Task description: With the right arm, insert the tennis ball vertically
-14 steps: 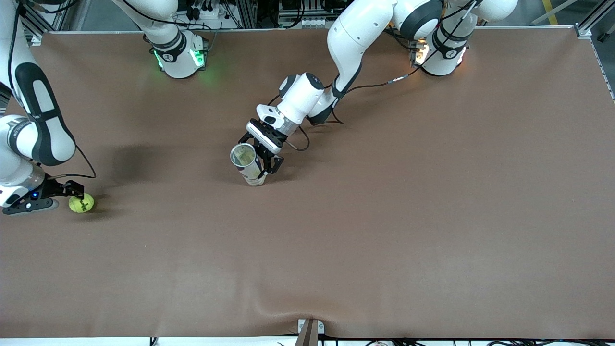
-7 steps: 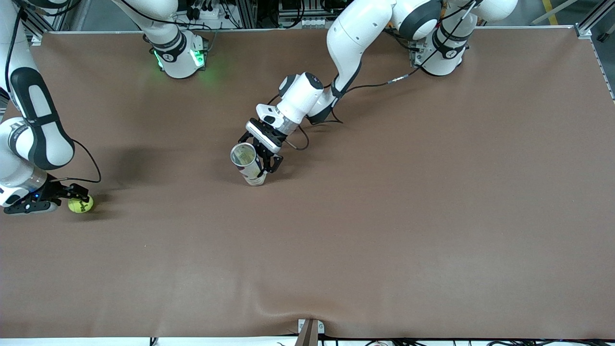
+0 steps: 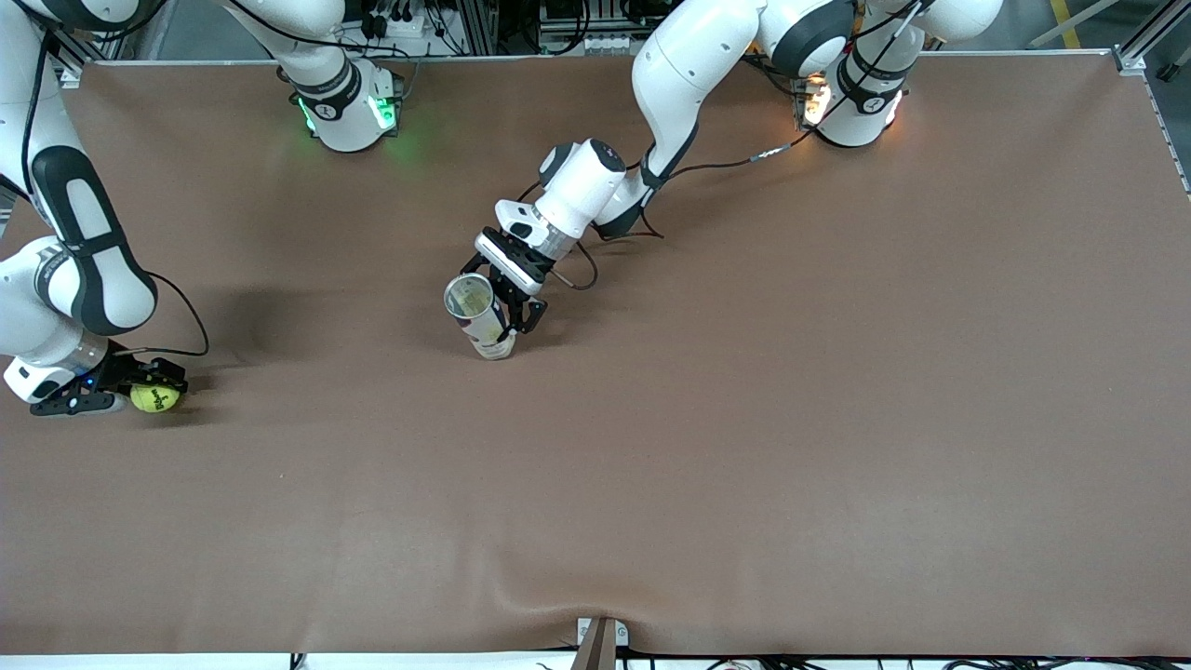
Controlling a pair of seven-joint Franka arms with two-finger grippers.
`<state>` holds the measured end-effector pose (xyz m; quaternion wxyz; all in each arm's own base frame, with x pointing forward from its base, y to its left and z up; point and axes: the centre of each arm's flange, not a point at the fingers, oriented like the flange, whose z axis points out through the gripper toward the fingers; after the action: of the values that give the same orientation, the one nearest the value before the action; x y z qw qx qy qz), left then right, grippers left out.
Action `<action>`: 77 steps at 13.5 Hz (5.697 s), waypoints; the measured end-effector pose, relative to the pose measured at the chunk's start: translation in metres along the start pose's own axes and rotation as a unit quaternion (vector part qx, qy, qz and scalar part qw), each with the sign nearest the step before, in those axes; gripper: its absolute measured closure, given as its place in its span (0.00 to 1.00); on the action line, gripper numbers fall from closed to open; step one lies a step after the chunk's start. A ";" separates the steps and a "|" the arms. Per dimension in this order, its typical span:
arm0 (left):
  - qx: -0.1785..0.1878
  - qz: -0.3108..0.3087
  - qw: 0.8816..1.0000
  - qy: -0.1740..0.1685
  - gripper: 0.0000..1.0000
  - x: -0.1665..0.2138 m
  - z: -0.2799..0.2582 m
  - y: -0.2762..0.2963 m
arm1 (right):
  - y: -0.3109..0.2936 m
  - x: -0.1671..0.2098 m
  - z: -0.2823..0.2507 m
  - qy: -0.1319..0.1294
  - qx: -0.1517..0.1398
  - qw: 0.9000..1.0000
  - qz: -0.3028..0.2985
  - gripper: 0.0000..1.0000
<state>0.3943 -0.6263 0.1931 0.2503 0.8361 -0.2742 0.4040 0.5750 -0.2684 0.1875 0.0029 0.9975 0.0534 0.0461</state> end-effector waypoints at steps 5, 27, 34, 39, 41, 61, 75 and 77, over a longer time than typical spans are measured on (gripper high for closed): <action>0.000 0.000 1.000 0.000 0.00 0.000 0.000 0.000 | -0.002 0.013 -0.009 0.013 -0.002 1.000 -0.009 0.33; 0.000 0.005 1.000 0.003 0.25 0.001 0.000 0.002 | -0.337 0.103 -0.339 -0.130 0.022 0.982 0.135 0.33; 0.000 0.006 1.000 0.003 0.23 0.001 0.000 0.002 | -0.474 0.085 -0.284 -0.125 0.022 0.968 0.218 0.33; 0.000 0.006 1.000 0.003 0.23 0.001 0.000 0.002 | -0.543 0.055 -0.243 -0.118 0.013 0.964 0.237 0.33; 0.000 0.006 1.000 0.003 0.22 0.001 0.000 0.002 | -0.551 0.046 -0.223 -0.115 0.015 0.965 0.237 0.33; 0.000 0.006 1.000 0.002 0.22 0.001 0.000 0.002 | -0.568 0.030 -0.209 -0.123 0.011 0.959 0.255 0.00; 0.000 0.003 1.000 0.003 0.00 0.002 0.000 0.002 | -0.347 0.055 -0.439 -0.188 -0.005 0.977 0.104 0.00; -0.001 0.001 1.000 0.004 0.00 0.003 0.000 0.003 | -0.306 0.047 -0.458 -0.185 0.004 0.979 0.086 0.00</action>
<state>0.3938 -0.6289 0.1962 0.2518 0.8340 -0.2740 0.4074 0.5469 0.0416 0.6450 0.0048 0.9896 -0.0336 -0.1395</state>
